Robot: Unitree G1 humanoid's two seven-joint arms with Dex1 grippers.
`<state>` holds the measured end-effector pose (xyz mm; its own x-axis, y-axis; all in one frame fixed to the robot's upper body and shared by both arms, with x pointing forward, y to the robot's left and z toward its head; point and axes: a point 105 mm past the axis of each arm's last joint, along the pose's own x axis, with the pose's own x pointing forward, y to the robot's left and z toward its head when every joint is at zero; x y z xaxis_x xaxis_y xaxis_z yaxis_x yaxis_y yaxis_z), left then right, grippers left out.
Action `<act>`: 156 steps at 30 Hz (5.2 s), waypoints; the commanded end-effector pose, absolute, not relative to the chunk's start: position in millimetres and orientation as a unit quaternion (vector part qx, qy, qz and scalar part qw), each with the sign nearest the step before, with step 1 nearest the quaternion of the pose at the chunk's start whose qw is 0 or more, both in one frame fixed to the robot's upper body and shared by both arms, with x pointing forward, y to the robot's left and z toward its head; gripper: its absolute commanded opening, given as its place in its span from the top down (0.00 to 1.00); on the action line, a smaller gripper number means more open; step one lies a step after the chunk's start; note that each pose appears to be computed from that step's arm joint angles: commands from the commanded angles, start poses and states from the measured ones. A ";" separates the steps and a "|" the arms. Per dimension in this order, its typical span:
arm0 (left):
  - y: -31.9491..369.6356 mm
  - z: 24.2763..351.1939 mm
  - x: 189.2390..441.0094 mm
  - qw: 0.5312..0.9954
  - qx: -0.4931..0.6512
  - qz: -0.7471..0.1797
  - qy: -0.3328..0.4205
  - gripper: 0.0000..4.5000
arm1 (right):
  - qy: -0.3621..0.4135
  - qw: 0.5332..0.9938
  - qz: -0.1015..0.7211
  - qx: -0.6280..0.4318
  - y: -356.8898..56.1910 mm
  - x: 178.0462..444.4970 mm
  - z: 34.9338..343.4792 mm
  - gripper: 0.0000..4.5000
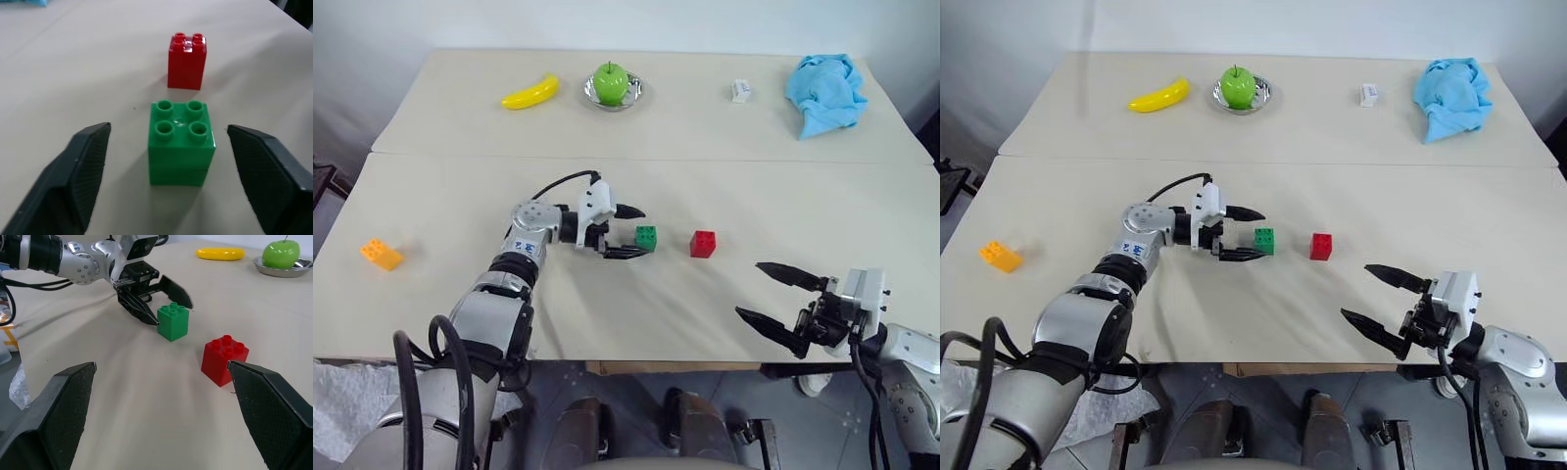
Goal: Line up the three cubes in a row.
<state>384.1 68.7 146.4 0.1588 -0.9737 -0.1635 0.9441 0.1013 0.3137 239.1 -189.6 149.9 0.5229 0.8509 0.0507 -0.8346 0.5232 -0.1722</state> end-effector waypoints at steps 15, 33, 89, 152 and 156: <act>280.3 130.4 246.8 0.971 0.106 -0.160 -0.145 0.00 | -0.100 0.805 0.584 -0.029 -131.5 249.8 169.8 0.00; 379.9 98.4 153.3 0.973 0.025 0.205 -0.098 0.00 | -0.113 0.767 0.630 -0.034 -108.8 256.1 173.3 0.00; 238.5 191.3 326.2 0.924 0.072 -0.351 -0.133 0.68 | -0.073 0.816 0.573 -0.031 -132.6 244.7 154.7 0.00; 251.5 154.9 322.1 0.820 0.180 -0.544 -0.009 0.01 | -0.041 0.889 0.450 -0.078 -226.3 235.1 165.3 0.00; 263.3 161.9 298.4 0.863 0.150 -0.480 -0.042 0.01 | -0.049 0.886 0.454 -0.079 -242.3 240.7 170.2 0.00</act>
<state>298.4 261.7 129.9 0.4907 -0.8558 -0.1640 0.8633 0.4521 0.2243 242.8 -240.2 157.1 0.6050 0.7958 -0.0261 -0.7904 0.5964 -0.1399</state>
